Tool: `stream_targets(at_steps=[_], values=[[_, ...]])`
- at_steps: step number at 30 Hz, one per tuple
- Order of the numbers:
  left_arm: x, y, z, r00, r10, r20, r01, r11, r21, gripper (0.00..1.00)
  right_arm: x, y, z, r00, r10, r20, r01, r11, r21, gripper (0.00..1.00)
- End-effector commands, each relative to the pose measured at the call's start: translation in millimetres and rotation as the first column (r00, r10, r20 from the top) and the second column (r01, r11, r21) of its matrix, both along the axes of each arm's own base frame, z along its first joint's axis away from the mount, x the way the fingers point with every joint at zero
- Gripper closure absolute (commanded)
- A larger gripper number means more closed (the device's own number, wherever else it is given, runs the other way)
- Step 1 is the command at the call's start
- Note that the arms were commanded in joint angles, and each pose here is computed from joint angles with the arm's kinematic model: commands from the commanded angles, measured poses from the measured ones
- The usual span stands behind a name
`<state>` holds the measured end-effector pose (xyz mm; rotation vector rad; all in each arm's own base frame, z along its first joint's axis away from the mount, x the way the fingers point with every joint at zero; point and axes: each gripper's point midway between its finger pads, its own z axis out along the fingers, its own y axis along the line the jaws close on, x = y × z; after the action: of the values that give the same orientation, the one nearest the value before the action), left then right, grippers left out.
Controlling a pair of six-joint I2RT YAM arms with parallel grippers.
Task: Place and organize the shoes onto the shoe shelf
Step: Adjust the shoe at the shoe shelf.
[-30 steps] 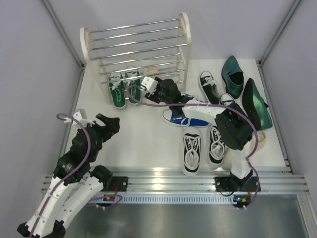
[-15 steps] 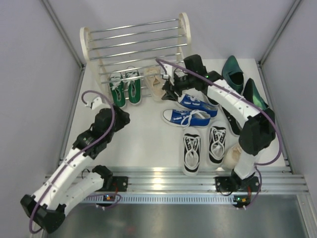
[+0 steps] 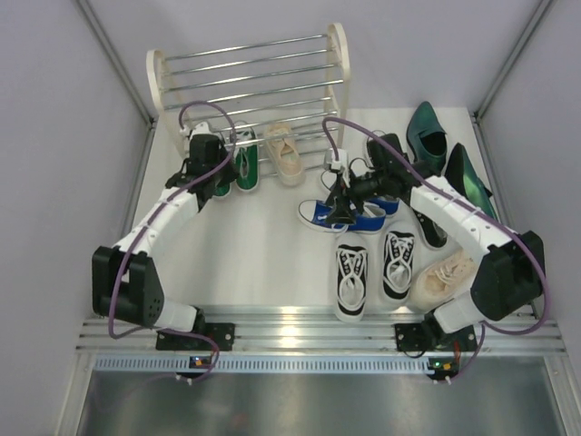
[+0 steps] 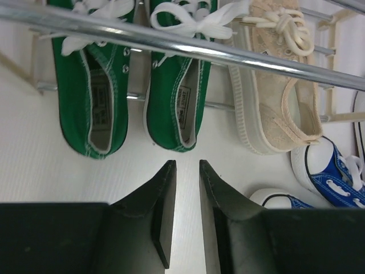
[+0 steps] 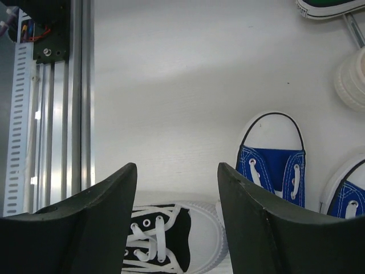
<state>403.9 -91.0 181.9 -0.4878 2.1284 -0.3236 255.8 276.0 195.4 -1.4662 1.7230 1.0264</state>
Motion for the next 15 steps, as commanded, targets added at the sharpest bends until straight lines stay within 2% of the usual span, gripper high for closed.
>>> stream_targets(at_steps=[1, 5, 9, 15], values=[[32.1, -9.3, 30.0, 0.983, -0.118, 0.142, 0.106, 0.991, 0.086, 0.7, 2.6, -5.6, 17.3, 0.999, -0.033, 0.019, 0.032, 0.998, 0.061, 0.41], [46.7, 1.9, 22.5, 0.978, -0.1, 0.181, 0.069, 0.983, 0.169, 0.61, 0.8, -12.6, 12.1, 0.999, -0.052, 0.005, 0.052, 0.997, 0.058, 0.4], [53.6, 6.5, 9.8, 0.979, -0.12, 0.165, 0.079, 0.969, 0.236, 0.52, 1.5, -15.6, 10.9, 0.998, -0.063, -0.001, 0.063, 0.996, 0.061, 0.39], [69.0, -1.6, -9.4, 0.973, -0.169, 0.159, 0.124, 0.957, 0.261, 0.52, 3.2, -17.6, 11.8, 0.997, -0.072, 0.0, 0.072, 0.995, 0.064, 0.39]])
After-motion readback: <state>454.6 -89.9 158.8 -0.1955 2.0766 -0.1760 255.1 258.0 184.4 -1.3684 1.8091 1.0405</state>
